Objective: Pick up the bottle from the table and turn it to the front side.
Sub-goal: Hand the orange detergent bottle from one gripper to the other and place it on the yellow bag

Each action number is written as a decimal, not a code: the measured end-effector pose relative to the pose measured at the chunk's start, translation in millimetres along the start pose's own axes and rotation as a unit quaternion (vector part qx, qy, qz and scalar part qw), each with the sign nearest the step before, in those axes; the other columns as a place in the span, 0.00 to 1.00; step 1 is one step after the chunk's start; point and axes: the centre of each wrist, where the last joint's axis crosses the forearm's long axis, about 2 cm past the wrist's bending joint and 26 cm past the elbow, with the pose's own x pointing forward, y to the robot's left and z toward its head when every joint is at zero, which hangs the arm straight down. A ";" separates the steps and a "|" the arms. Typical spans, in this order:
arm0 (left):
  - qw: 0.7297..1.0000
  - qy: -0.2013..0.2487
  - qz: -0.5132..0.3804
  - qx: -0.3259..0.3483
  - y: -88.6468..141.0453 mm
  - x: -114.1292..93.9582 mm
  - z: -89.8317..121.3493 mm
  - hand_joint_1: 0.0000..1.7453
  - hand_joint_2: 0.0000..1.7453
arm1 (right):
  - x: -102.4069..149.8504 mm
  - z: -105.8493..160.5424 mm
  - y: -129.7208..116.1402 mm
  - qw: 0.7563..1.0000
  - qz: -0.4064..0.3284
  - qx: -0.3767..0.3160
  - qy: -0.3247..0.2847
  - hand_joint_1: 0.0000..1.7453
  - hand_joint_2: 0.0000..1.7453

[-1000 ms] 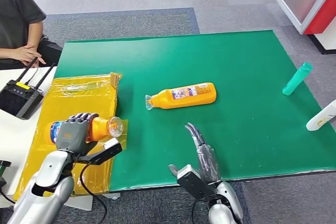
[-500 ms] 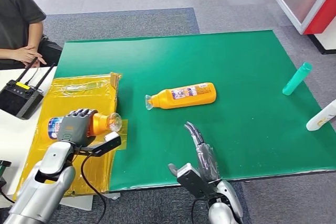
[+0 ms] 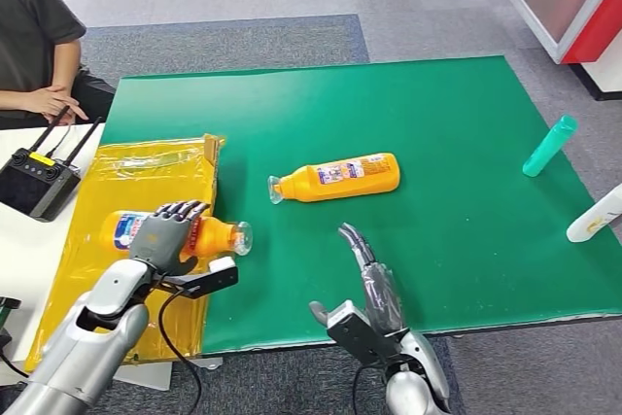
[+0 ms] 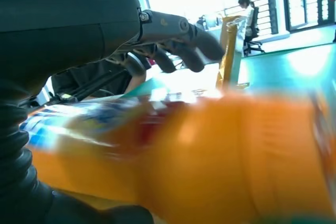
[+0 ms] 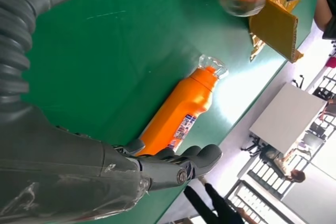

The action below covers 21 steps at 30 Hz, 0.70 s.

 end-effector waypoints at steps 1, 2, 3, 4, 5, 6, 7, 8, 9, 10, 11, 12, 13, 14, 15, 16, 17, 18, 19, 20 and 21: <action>1.000 -0.002 0.000 -0.002 -0.5 0.1 0.0 0.00 1.00 | -0.2 -0.2 0.0 1.000 0.000 0.000 0.000 0.00 1.00; 1.000 -0.003 0.000 -0.005 -0.9 0.1 -0.1 0.00 1.00 | -0.4 -0.2 0.1 1.000 0.000 0.000 0.000 0.00 1.00; 1.000 -0.004 0.001 -0.007 -1.2 0.1 -0.3 0.00 1.00 | -0.5 -0.2 0.2 1.000 -0.001 0.001 0.000 0.00 1.00; 1.000 -0.004 0.002 -0.009 -1.6 0.0 -0.4 0.00 1.00 | -0.7 -0.2 0.3 1.000 -0.001 0.001 0.000 0.00 1.00; 1.000 -0.005 0.003 -0.012 -2.0 -0.2 -0.4 0.00 1.00 | -0.8 -0.1 0.3 1.000 -0.001 0.001 0.001 0.00 1.00; 1.000 -0.005 0.003 -0.014 -2.5 -0.3 -0.4 0.00 0.75 | -0.9 -0.1 0.4 1.000 -0.002 0.001 0.000 0.00 1.00; 1.000 -0.006 0.006 -0.016 -3.0 -0.5 -0.3 0.00 0.50 | -1.0 -0.1 0.4 1.000 -0.003 0.001 0.000 0.00 1.00; 1.000 -0.007 0.009 -0.019 -3.6 -0.5 -0.2 0.00 0.25 | -1.0 -0.1 0.4 1.000 -0.005 0.001 -0.001 0.00 1.00; 1.000 -0.007 0.013 -0.021 -4.0 -0.4 -0.1 0.00 0.00 | -1.0 -0.1 0.5 1.000 -0.007 0.002 -0.002 0.00 1.00; 1.000 -0.008 0.018 -0.023 -4.3 -0.3 0.0 0.00 0.00 | -1.1 -0.1 0.5 1.000 -0.009 0.003 -0.003 0.00 1.00; 0.999 -0.008 0.023 -0.023 -4.5 -0.2 0.0 0.00 0.00 | -1.1 0.0 0.5 1.000 -0.010 0.004 -0.003 0.00 1.00; 0.999 -0.007 0.030 -0.022 -4.6 -0.1 0.1 0.00 0.00 | -1.2 0.0 0.5 1.000 -0.011 0.004 -0.003 0.00 1.00; 0.999 -0.006 0.040 -0.021 -4.5 -0.1 0.2 0.00 0.25 | -1.3 0.1 0.4 1.000 -0.012 0.003 -0.003 0.00 1.00; 0.998 -0.007 0.056 -0.018 -4.3 -0.1 0.4 0.00 0.50 | -1.4 0.2 0.3 1.000 -0.012 0.003 -0.003 0.00 1.00; 0.997 -0.011 0.079 -0.013 -3.9 0.2 0.9 0.00 0.75 | -1.6 0.3 0.2 1.000 -0.012 0.003 -0.003 0.00 1.00; 0.994 -0.016 0.107 -0.005 -3.0 0.7 1.8 0.00 1.00 | -1.8 0.5 0.1 1.000 -0.012 0.003 -0.003 0.00 1.00; 0.990 -0.023 0.139 0.006 -1.7 1.6 3.3 0.00 1.00 | -2.0 0.8 0.1 1.000 -0.012 0.002 -0.003 0.00 1.00; 0.985 -0.030 0.170 0.020 -0.1 2.5 5.4 0.00 1.00 | -2.2 1.1 0.0 1.000 -0.013 0.001 -0.002 0.00 1.00; 0.978 -0.037 0.201 0.035 1.7 3.5 8.0 0.00 1.00 | -2.4 1.5 0.1 1.000 -0.014 0.001 -0.002 0.00 1.00; 0.971 -0.046 0.228 0.049 3.6 4.4 11.1 0.00 1.00 | -2.5 2.0 0.2 1.000 -0.015 0.000 -0.002 0.00 1.00; 0.963 -0.058 0.256 0.064 5.3 5.4 14.8 0.00 1.00 | -2.7 2.5 0.4 1.000 -0.016 -0.001 -0.003 0.00 1.00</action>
